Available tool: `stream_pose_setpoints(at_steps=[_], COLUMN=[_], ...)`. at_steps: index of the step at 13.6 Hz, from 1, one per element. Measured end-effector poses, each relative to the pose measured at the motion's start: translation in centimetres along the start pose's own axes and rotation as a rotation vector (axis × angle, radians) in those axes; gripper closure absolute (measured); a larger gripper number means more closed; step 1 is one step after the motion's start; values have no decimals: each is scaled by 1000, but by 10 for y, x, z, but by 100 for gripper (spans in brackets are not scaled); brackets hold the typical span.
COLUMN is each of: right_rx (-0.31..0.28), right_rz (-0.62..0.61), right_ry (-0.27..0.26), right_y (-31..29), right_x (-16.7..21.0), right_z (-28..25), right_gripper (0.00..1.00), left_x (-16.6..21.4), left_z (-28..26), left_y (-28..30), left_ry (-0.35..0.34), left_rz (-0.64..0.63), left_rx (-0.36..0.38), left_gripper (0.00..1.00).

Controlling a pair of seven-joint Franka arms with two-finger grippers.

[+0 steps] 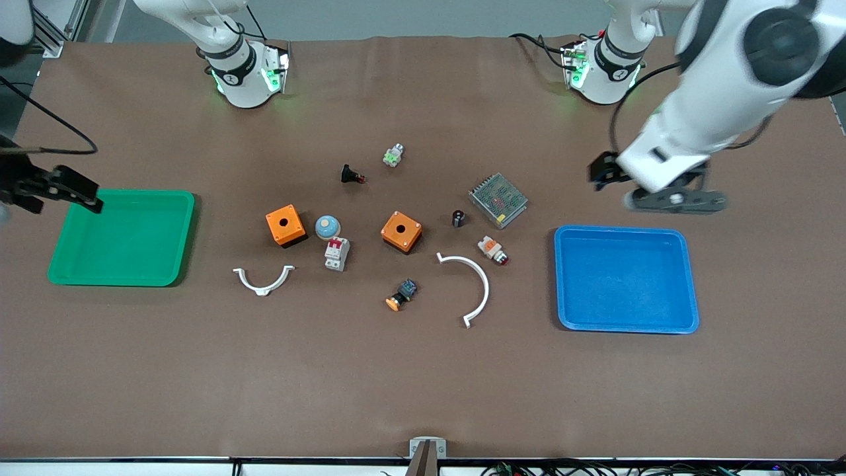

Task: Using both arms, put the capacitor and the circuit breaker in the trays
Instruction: 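Lower the left gripper to the capacitor while the right gripper reaches the breaker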

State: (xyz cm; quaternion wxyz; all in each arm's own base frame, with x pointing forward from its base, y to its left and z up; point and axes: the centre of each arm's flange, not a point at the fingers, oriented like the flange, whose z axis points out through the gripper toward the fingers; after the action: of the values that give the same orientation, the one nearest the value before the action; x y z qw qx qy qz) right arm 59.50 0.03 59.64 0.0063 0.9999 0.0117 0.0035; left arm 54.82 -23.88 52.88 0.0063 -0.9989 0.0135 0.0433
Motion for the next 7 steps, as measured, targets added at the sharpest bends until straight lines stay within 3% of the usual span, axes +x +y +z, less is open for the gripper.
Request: stream_pose_setpoints(at_steps=[5, 7], right_rx=[1, 55], right_rz=[-119, -57], right_ry=[-126, -166], right_y=[-108, -158], right_x=[18, 18], right_z=[77, 121], right_gripper=[0, 0], left_x=[-5, -12], left_z=[119, 166], left_y=[110, 141], left_ry=[22, 37], left_rz=[-145, -163], left_rx=[-78, -28], left_gripper=[0, 0])
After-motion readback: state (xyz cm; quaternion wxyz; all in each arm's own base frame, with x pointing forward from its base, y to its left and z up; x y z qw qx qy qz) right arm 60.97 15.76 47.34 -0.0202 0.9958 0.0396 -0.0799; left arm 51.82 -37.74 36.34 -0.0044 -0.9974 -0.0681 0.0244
